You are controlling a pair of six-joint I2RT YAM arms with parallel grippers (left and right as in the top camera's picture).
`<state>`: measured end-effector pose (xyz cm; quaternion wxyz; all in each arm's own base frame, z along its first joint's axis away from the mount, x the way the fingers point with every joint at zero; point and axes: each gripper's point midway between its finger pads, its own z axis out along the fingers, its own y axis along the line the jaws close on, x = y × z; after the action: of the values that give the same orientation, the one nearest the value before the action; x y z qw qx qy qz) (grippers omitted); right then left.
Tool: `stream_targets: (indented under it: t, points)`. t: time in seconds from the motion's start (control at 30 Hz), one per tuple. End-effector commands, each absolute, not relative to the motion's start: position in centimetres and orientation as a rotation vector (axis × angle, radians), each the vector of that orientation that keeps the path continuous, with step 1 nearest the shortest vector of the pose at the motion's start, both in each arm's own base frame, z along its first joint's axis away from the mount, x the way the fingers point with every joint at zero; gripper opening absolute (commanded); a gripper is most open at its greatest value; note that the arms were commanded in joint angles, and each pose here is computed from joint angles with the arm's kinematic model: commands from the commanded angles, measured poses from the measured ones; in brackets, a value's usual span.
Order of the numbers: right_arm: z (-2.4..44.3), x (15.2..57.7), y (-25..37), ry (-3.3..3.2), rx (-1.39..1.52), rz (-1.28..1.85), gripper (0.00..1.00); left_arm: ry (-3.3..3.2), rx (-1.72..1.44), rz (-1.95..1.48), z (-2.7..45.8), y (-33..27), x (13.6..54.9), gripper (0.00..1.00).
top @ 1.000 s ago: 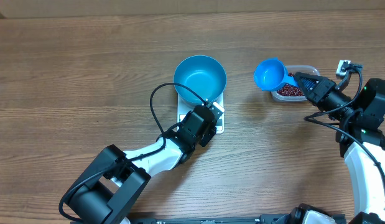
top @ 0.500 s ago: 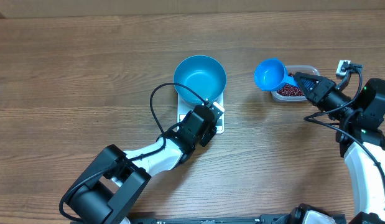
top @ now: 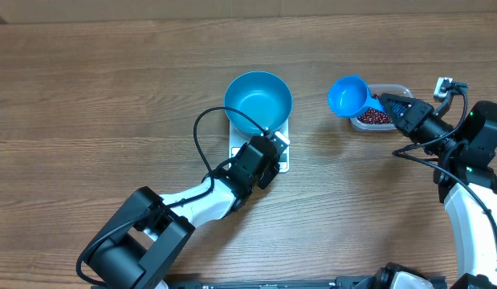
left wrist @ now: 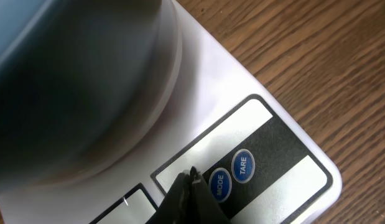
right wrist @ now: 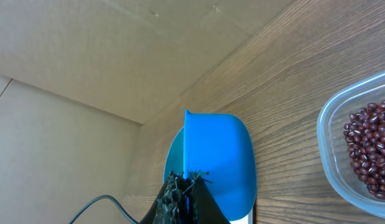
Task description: Scoop item into bowl and weigh 150g on scale
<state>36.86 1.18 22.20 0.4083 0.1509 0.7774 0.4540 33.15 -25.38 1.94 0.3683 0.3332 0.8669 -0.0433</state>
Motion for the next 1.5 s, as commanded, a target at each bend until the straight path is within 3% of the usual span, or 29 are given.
stream_targets:
  t: [0.0, 0.7, 1.37, 1.4, 1.43, 1.47]
  points:
    - [23.1, 37.1, 0.9, 1.942, 0.358, 1.125, 0.04, 2.284, 0.866, -0.096, 0.5, -24.5, 32.4, 0.04]
    - [23.0, 37.2, 0.7, 1.942, 0.369, 1.11, 0.04, 2.276, 0.869, -0.116, 1.1, -24.9, 32.5, 0.04]
    - [23.0, 37.2, 0.7, 1.942, 0.37, 1.11, 0.04, 2.185, 0.881, -0.256, 11.3, -24.4, 28.9, 0.05]
    - [23.0, 37.2, 0.7, 1.942, 0.37, 1.11, 0.04, 2.187, 0.881, -0.255, 11.4, -24.3, 28.8, 0.09]
    - [23.0, 37.2, 0.7, 1.942, 0.37, 1.11, 0.04, 2.193, 0.876, -0.257, 11.6, -24.1, 28.6, 0.35]
    - [23.0, 37.2, 0.7, 1.942, 0.37, 1.11, 0.04, 2.197, 0.857, -0.264, 11.9, -24.0, 28.5, 0.99]
